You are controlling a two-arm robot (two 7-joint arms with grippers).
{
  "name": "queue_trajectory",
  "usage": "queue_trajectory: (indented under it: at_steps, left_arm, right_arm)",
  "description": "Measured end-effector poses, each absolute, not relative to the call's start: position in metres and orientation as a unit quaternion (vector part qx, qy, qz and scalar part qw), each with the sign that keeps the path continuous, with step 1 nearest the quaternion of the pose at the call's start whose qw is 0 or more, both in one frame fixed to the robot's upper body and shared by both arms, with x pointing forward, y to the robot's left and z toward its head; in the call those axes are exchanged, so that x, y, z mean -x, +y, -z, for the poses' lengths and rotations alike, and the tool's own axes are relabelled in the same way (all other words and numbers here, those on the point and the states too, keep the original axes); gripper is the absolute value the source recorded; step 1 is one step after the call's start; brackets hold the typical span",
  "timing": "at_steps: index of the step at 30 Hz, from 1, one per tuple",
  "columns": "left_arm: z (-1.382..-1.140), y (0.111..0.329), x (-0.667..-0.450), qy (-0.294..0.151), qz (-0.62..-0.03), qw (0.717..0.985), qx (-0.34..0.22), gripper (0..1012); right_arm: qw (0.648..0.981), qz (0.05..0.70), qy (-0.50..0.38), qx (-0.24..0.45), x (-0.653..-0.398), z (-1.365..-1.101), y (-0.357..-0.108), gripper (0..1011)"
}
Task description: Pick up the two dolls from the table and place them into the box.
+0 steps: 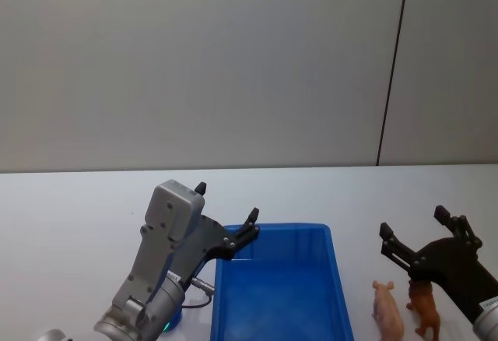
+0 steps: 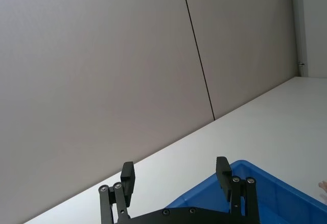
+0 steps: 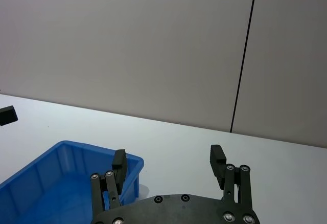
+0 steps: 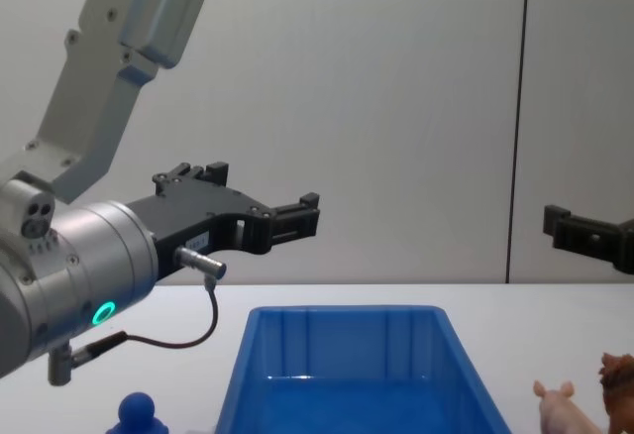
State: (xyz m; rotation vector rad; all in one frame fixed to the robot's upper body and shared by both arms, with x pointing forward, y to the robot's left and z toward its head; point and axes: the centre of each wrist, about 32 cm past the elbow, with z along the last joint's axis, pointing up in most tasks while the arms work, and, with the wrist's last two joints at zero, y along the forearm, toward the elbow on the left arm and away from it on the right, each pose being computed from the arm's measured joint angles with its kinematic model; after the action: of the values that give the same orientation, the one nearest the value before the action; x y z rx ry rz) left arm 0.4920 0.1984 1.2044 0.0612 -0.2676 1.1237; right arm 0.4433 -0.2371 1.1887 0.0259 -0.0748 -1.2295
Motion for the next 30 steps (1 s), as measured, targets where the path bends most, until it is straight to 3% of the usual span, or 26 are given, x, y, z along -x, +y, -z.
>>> queue_trajectory:
  at_steps: [30]
  left_arm:
    - [-1.2044,0.1984,-0.492,-0.126,-0.531,0.837,-0.029,1003]
  right_arm:
    - [0.816,0.577,-0.037,-0.009,-0.4437,-1.1885,-0.2392,1001]
